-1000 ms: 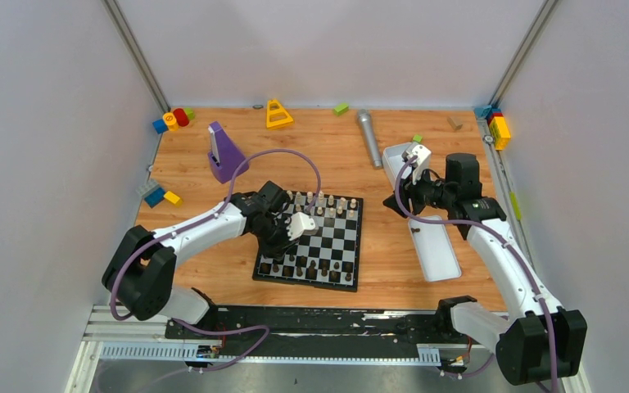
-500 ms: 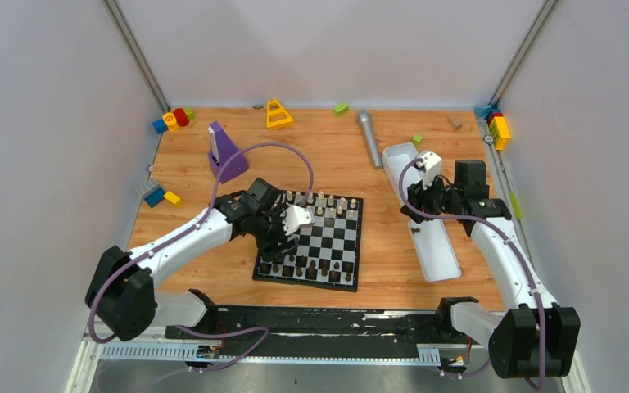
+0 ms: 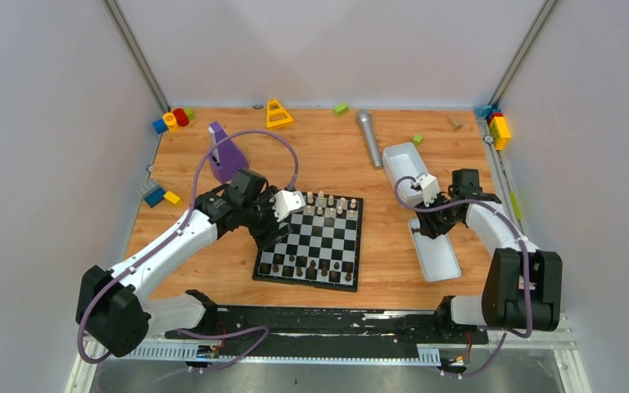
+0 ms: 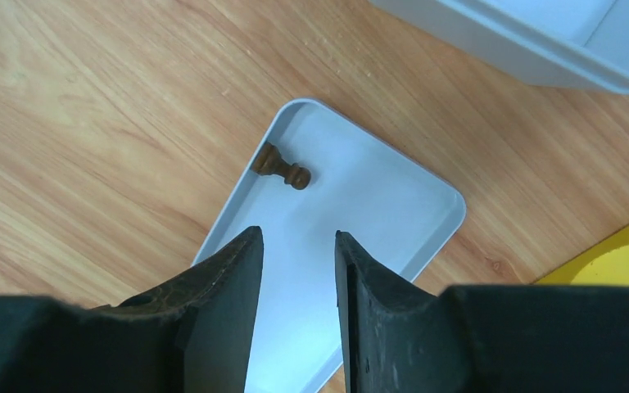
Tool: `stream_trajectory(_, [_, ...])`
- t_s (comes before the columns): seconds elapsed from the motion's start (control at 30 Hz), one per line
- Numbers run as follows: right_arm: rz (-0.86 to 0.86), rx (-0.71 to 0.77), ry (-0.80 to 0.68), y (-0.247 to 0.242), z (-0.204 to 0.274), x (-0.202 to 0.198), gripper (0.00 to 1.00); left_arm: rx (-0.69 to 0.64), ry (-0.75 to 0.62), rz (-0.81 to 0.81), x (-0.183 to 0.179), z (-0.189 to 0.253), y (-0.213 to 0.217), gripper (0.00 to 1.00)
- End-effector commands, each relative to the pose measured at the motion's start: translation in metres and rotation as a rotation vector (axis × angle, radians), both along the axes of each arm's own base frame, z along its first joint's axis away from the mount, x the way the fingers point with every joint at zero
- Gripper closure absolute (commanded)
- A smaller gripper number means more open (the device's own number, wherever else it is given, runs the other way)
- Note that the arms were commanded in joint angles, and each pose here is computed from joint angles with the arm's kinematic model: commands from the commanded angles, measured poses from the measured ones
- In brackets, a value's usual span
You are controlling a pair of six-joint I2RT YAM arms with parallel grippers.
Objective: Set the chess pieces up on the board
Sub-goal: Pick up the chess piece from the storage box.
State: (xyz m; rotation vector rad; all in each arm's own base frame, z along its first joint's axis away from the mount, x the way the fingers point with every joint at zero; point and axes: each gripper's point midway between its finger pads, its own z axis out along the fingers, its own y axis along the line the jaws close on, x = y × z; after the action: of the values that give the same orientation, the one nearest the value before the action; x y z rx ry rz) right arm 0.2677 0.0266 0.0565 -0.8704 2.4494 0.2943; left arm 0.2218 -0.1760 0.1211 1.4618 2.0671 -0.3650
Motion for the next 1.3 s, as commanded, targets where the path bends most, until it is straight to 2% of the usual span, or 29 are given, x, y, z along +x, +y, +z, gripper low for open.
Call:
stream_trajectory(0.0, [0.143, -0.081, -0.048, -0.010, -0.002, 0.014, 0.61, -0.037, -0.074, 0.000, 0.013, 0.023, -0.006, 0.15])
stream_trajectory(0.3, [0.268, -0.111, -0.053, -0.011, -0.010, 0.028, 0.60, -0.021, -0.091, 0.001, 0.018, 0.026, -0.004, 0.15])
stream_trajectory(0.97, [0.436, -0.134, 0.039, 0.021, -0.040, 0.024, 0.54, 0.010, -0.120, -0.015, 0.021, 0.027, 0.001, 0.13])
stream_trajectory(1.1, [0.453, -0.143, 0.050, 0.021, -0.044, 0.022, 0.57, 0.016, -0.127, -0.012, 0.021, 0.025, 0.003, 0.13])
stream_trajectory(1.27, [0.461, -0.140, 0.074, 0.021, -0.048, 0.015, 0.67, 0.018, -0.136, -0.010, 0.024, 0.024, 0.004, 0.13])
